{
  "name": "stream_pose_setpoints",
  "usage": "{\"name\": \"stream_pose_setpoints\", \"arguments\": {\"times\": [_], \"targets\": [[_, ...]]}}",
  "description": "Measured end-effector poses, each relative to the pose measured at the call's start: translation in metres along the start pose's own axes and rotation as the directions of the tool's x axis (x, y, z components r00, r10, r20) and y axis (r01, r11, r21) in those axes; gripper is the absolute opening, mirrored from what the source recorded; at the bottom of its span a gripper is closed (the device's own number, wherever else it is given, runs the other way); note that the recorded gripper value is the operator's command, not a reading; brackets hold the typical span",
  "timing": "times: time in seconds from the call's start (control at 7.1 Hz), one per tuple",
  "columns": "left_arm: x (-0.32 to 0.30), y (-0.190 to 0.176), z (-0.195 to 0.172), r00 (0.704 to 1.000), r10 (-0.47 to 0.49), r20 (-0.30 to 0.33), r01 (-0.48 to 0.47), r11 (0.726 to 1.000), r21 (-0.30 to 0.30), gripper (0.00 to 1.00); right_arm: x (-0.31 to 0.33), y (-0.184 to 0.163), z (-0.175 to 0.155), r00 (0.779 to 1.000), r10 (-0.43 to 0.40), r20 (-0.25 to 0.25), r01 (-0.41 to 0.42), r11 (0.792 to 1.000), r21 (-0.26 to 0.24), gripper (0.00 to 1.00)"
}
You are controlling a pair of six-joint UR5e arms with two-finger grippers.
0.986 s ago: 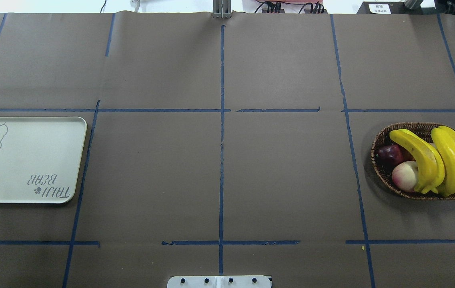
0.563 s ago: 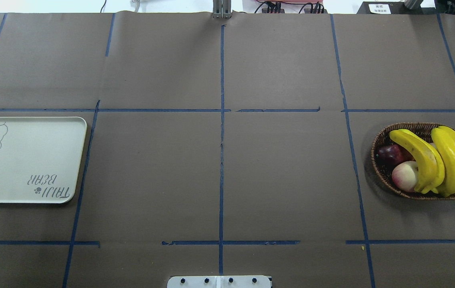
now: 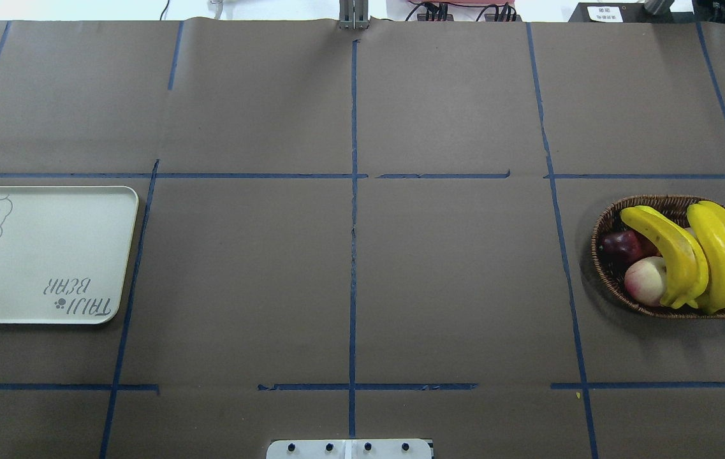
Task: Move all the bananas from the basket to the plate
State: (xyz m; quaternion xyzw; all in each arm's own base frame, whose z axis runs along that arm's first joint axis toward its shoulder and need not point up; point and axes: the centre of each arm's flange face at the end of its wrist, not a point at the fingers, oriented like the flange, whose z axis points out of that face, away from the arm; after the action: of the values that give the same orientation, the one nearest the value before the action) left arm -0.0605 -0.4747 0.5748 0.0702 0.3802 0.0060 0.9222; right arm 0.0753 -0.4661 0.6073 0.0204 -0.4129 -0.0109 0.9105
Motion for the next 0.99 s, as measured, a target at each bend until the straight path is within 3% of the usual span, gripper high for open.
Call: {"name": "stream_pose_setpoints", "arguments": {"times": [0.42,0.99], "targets": [[0.012,-0.003,-0.005,0.997,-0.023,-0.07,0.024,1.0,0.005,1.0,-0.02,-0.018,0.004,0.999,-0.038,0.038,0.038,0.999,-0.007,1.0],[0.025,-0.006,-0.012,0.996,-0.038,-0.081,0.039,0.999,0.021,0.99,-0.086,-0.033,-0.001,0.99,-0.098,0.099,0.098,0.995,0.004,0.99]]}}
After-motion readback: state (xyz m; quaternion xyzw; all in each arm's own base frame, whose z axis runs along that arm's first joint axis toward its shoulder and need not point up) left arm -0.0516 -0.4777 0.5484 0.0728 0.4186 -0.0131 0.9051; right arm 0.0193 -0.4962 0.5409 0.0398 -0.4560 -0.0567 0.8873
